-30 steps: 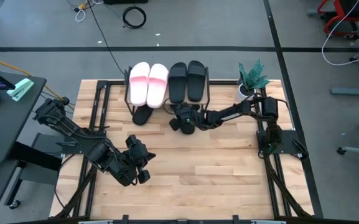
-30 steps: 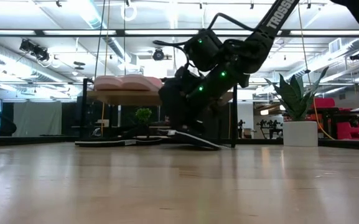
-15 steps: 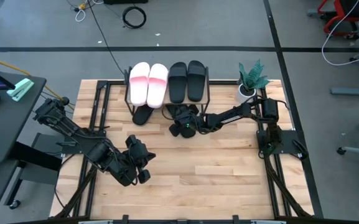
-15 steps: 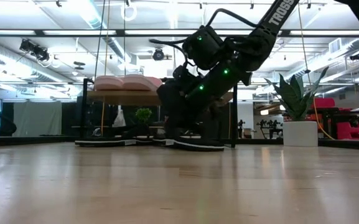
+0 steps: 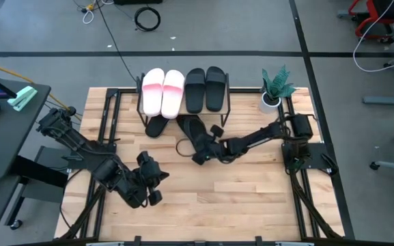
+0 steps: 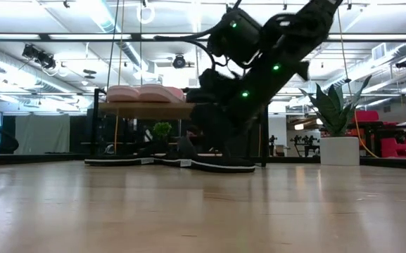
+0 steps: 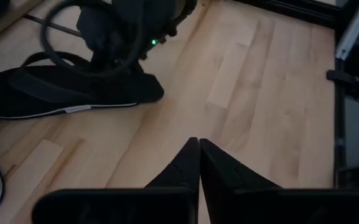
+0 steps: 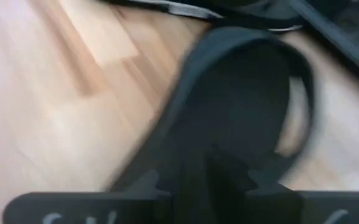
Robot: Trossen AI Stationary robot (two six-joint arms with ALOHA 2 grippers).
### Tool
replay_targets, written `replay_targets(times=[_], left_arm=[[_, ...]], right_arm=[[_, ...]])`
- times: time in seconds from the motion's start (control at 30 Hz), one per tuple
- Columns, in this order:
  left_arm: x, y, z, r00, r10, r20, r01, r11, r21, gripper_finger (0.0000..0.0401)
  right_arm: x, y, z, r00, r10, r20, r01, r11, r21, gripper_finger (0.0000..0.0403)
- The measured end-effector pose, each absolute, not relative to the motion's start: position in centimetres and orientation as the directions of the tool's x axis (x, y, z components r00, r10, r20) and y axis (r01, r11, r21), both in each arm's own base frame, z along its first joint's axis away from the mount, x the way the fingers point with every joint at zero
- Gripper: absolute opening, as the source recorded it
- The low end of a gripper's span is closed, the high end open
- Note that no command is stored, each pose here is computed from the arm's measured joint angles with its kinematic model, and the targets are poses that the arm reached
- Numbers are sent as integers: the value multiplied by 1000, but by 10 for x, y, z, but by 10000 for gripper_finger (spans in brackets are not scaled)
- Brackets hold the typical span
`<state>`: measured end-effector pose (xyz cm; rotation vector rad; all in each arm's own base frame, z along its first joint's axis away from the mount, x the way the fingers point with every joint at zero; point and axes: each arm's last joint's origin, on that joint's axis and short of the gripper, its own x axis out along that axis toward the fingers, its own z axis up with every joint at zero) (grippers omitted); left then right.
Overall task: Pick and place slides into the shelf
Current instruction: Move the black slipper under the shelf
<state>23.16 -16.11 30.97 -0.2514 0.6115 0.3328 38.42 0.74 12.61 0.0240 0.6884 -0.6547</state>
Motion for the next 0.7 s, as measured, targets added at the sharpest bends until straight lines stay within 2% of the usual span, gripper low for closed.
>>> replay_targets(times=[0.1,0.33,0.57,0.7], left_arm=[[229,-164,310,772,218,-597,-363,922,-131,23],[229,-165,310,773,216,-597,-359,924,-131,10],[229,-165,310,774,214,-595,-360,923,-136,9],[229,-166,310,777,213,-592,-360,922,-141,23]], right_arm=[[375,22,132,534,-612,-583,578,768,-276,54],[362,47,135,526,-514,-678,537,819,-204,6],[359,35,125,485,-534,-693,578,790,-204,4],[355,26,116,496,-495,-713,602,788,-128,3]])
